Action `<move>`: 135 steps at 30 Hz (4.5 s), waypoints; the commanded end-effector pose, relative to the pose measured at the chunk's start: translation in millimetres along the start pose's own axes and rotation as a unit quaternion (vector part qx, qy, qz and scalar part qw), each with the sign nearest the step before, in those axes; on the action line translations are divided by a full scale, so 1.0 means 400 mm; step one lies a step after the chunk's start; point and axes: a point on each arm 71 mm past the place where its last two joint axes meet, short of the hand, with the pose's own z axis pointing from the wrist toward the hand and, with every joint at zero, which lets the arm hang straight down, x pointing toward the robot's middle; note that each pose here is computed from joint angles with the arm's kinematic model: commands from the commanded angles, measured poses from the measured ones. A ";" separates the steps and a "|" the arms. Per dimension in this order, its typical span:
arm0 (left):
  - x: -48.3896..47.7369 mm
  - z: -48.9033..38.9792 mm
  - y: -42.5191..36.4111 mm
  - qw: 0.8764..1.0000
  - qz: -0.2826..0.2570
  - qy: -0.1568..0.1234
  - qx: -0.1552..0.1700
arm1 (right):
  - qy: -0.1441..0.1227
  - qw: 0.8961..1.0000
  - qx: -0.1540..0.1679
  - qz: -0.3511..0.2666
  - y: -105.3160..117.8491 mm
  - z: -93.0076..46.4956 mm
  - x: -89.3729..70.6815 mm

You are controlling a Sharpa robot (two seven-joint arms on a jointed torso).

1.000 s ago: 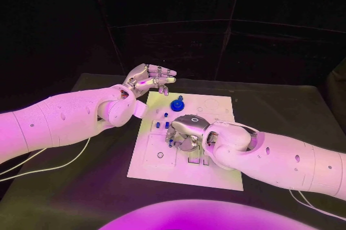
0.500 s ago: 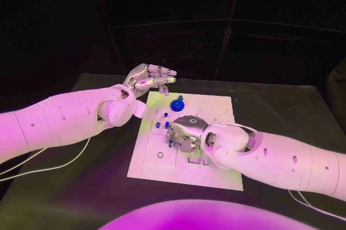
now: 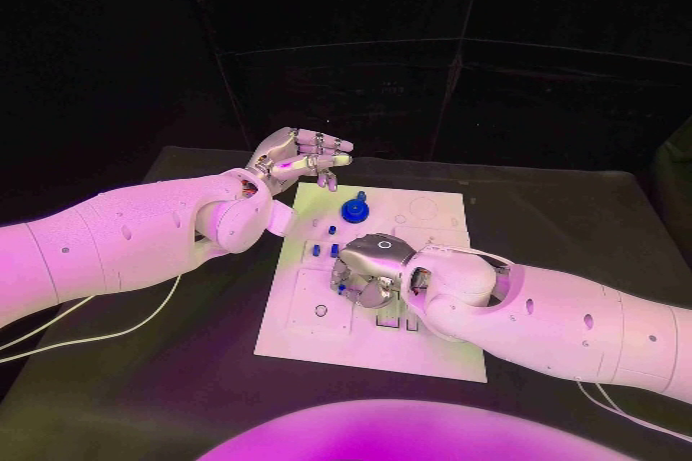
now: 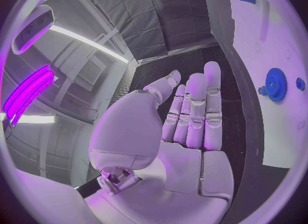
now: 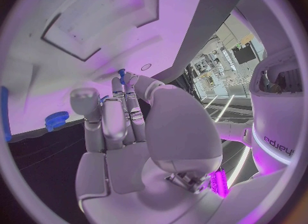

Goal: Assemble the parts on the task board

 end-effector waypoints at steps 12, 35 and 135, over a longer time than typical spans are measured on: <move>0.001 0.002 -0.003 1.000 -0.005 0.005 0.001 | 0.001 1.000 -0.015 -0.001 0.009 0.000 0.002; -0.014 -0.002 0.001 1.000 -0.004 0.002 -0.005 | -0.078 0.996 0.027 0.023 -0.066 -0.154 -0.079; -0.012 0.004 0.002 1.000 -0.003 0.002 -0.002 | -0.016 1.000 -0.021 0.016 0.046 -0.020 -0.079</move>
